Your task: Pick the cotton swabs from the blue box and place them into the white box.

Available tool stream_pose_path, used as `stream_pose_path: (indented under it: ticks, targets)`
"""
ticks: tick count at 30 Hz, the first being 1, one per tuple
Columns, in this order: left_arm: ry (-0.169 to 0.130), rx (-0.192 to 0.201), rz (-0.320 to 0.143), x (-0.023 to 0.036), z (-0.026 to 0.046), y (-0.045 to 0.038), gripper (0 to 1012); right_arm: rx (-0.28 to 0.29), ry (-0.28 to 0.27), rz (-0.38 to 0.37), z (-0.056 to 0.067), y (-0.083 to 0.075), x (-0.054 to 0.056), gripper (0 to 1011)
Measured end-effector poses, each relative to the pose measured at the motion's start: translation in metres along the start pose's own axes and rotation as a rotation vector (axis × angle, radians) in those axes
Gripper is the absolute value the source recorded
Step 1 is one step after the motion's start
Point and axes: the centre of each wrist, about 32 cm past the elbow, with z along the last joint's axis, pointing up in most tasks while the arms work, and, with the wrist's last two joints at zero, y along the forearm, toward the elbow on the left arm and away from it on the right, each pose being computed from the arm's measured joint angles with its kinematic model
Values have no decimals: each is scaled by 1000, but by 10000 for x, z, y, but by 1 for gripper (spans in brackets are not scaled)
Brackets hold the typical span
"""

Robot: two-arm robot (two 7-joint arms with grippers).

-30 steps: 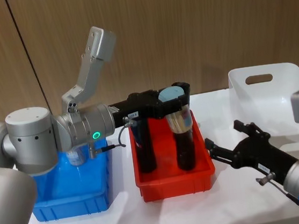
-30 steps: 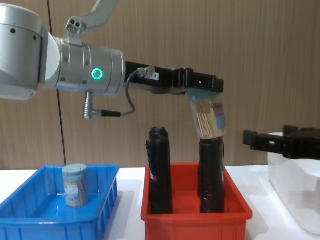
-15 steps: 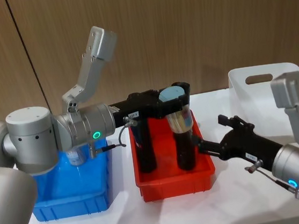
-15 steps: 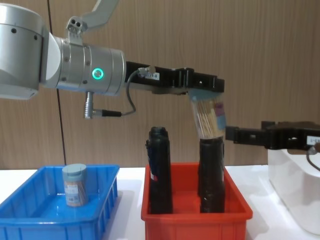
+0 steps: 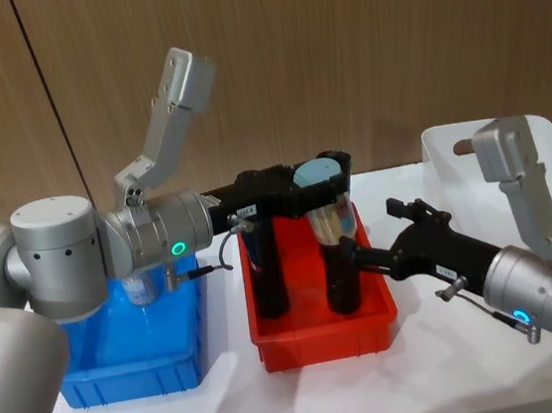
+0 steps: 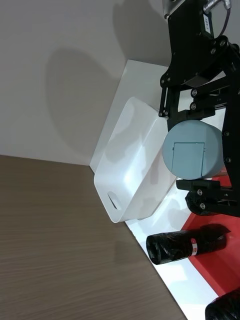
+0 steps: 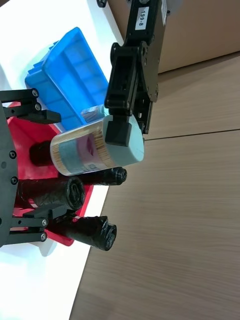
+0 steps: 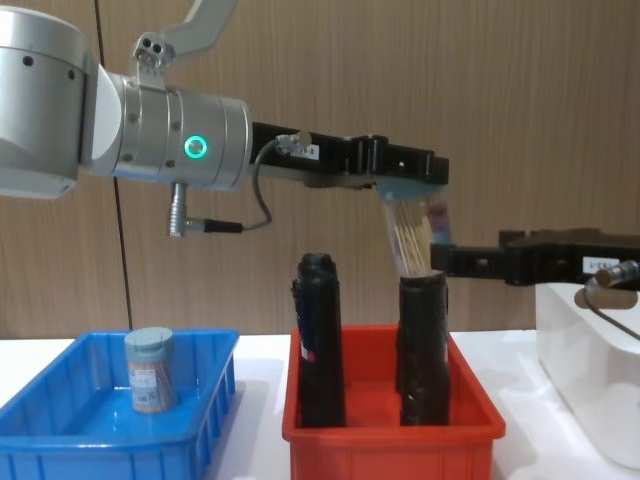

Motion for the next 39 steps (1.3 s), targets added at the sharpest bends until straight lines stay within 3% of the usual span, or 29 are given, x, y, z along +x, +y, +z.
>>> stream_pose_path:
  ticks: [39]
  targets:
    - [0, 0, 0, 0, 0, 0, 682, -7, -6, 65, 94, 392, 66, 1003]
